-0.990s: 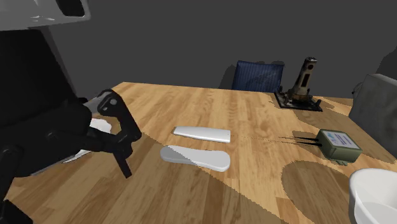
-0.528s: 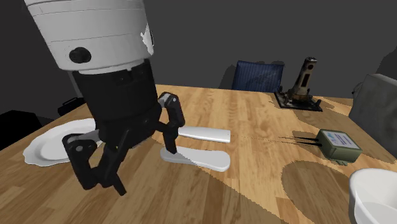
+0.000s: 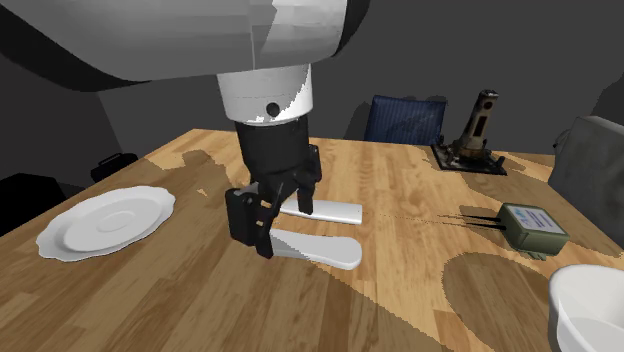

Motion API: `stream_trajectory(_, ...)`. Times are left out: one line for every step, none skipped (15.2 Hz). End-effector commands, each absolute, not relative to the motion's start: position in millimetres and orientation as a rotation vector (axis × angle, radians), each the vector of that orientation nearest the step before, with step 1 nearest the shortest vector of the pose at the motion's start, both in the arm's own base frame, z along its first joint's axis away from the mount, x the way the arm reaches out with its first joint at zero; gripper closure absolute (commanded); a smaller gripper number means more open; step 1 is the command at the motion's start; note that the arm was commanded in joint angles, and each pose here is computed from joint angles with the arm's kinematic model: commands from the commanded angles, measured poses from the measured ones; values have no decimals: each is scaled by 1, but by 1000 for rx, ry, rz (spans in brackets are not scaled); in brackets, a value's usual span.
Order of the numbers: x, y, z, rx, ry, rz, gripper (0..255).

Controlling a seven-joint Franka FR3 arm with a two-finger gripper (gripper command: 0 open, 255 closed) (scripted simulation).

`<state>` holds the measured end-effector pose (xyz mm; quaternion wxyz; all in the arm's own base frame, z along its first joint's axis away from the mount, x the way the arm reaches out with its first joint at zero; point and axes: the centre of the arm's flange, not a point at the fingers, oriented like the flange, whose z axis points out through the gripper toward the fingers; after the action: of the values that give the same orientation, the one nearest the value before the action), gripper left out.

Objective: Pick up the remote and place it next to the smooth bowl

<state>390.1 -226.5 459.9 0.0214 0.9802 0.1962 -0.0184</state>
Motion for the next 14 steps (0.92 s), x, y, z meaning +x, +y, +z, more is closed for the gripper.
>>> stream_trajectory(406, -249, 448, 3026, 673, -51, 0)
stream_trajectory(413, -259, 443, 3021, 703, -49, 0)
stream_trajectory(420, -269, 439, 3016, 733, -46, 0)
stream_trajectory(427, -279, 434, 3011, 763, -43, 0)
stream_trajectory(434, -289, 429, 3005, 793, -40, 0)
stream_trajectory(442, -299, 424, 2999, 823, -38, 0)
stream_trajectory(450, -308, 419, 2993, 852, -35, 0)
stream_trajectory(458, -318, 414, 2986, 882, -32, 0)
stream_trajectory(466, -327, 409, 2979, 912, -29, 0)
stream_trajectory(474, -336, 404, 2972, 941, -27, 0)
stream_trajectory(483, -345, 399, 2965, 971, -24, 0)
stream_trajectory(492, -353, 393, 2957, 1000, -21, 0)
stream_trajectory(501, -362, 388, 2949, 1030, -18, 0)
stream_trajectory(510, -370, 383, 2940, 1059, -15, 0)
